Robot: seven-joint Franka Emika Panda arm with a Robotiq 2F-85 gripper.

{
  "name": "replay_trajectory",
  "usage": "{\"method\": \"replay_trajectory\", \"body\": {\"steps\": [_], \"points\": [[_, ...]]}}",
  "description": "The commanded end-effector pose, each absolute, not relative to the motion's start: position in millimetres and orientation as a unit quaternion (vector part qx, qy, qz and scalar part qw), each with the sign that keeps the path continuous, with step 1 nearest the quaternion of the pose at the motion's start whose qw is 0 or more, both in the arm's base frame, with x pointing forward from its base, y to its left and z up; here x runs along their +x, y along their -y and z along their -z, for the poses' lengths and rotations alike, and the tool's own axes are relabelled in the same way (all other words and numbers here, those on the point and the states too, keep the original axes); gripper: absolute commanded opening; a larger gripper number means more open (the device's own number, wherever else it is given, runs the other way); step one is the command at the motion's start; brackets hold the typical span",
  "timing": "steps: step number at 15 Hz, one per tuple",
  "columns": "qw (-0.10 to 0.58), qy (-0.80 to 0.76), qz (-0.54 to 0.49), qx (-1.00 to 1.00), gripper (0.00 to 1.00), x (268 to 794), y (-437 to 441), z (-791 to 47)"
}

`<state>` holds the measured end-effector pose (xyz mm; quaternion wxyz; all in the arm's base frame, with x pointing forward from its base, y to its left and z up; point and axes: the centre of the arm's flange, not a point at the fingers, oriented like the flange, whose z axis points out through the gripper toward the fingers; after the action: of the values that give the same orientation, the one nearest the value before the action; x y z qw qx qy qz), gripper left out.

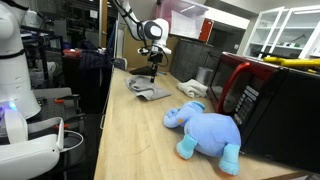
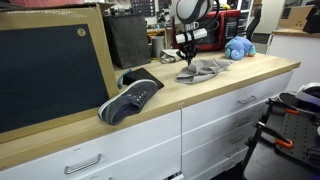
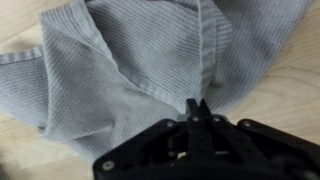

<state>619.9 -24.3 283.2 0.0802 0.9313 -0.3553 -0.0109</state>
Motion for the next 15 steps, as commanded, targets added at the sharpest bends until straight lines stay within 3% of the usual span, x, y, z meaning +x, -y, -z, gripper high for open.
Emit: {"method": "replay_trajectory", "body": {"steps": [1,15], "points": [[0.084,0.359,0.005,0.93,0.01,619.3,22.0,-299.8],[0.002,0.223,-0.246,0.943,0.01,652.3,-79.5,-393.6]]}}
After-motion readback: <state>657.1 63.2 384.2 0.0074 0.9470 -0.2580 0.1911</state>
